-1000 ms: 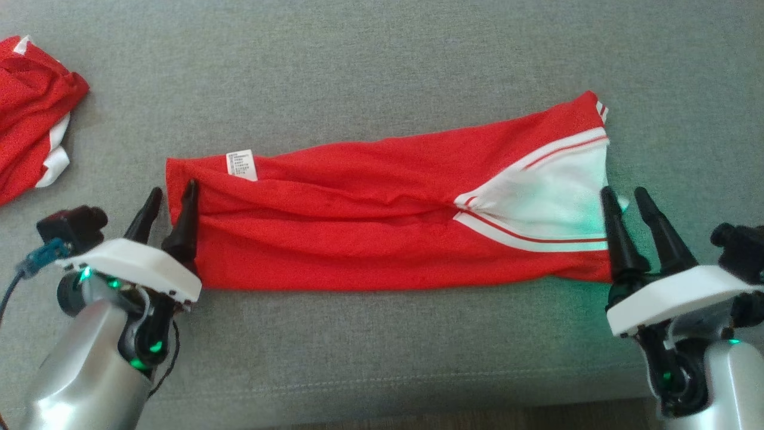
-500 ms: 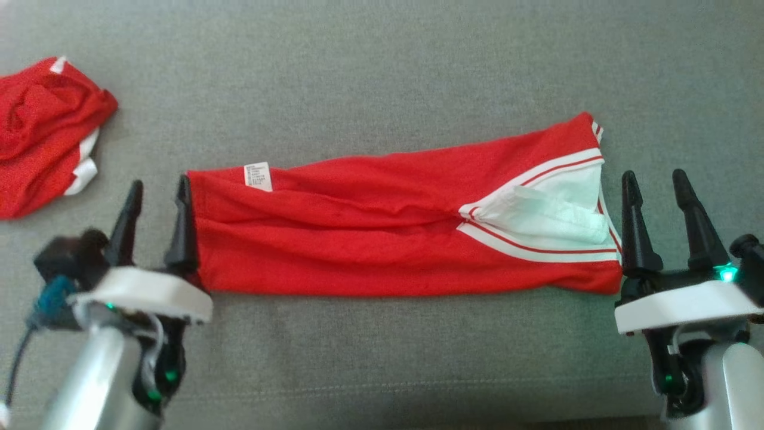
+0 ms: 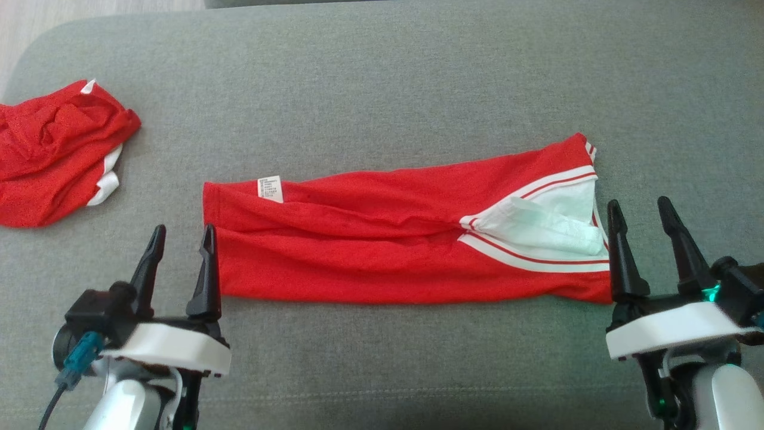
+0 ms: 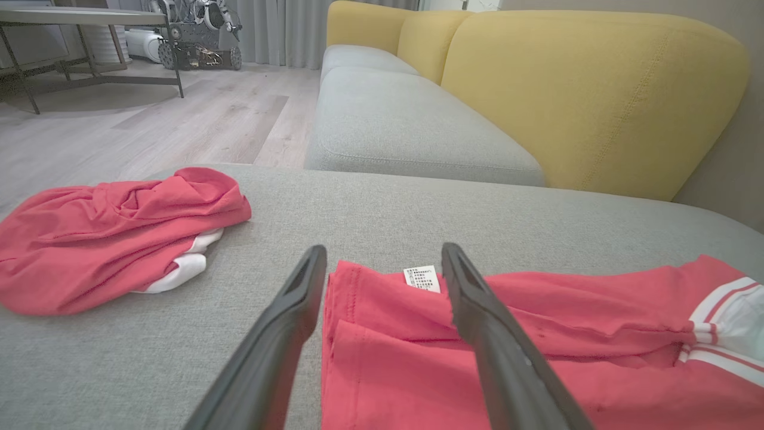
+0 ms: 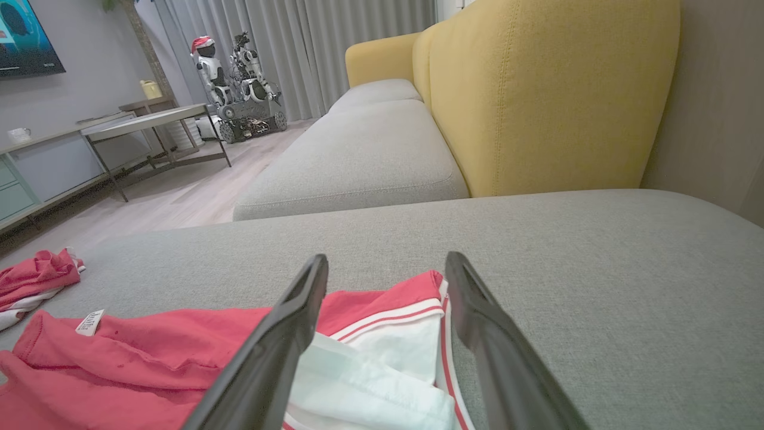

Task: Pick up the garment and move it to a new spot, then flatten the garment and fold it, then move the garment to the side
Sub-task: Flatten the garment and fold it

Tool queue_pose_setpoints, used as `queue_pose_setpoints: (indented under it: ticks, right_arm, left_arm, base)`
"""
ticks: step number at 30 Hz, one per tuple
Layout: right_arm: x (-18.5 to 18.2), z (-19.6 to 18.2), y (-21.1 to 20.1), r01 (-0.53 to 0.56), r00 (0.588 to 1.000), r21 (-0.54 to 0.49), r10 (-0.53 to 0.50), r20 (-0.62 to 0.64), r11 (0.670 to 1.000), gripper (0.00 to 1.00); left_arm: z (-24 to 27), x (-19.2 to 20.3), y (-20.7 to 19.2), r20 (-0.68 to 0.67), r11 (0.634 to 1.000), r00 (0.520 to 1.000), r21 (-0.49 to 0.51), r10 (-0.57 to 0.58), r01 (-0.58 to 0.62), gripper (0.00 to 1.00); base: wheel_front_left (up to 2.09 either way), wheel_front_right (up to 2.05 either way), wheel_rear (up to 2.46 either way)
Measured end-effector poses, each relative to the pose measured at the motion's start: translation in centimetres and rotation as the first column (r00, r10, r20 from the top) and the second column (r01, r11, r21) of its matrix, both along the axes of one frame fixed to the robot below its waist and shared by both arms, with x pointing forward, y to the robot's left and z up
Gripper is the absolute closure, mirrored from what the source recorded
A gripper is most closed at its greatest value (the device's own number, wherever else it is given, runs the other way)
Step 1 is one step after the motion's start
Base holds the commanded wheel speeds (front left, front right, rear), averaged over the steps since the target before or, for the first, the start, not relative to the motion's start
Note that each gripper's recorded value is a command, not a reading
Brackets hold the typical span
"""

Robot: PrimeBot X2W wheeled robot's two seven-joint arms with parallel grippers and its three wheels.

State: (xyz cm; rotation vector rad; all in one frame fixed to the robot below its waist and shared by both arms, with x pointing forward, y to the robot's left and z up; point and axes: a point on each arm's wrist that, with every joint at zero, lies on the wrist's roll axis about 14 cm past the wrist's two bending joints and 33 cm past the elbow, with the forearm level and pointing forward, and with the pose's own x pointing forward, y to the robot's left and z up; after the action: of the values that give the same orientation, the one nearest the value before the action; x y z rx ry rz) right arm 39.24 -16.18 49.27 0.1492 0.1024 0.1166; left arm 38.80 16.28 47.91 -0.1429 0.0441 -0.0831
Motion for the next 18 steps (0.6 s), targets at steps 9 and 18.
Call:
queue_pose_setpoints:
  ticks: [9,18]
  right_arm:
    - [0.1,-0.2,0.2,-0.005,1.0,0.001,0.005,-0.009,1.0,0.0]
    - [0.4,-2.5,-0.3,0.005,0.996,-0.004,-0.006,-0.086,1.0,0.0]
  left_arm:
    - [0.2,0.1,0.2,0.007,1.0,1.0,0.0,0.009,-0.009,0.0]
    - [-0.4,0.2,0.0,-0.007,1.0,1.0,-0.007,0.003,-0.003,0.0]
  base:
    - [0.0,0.0,0.0]
    - [0.0,0.0,0.0]
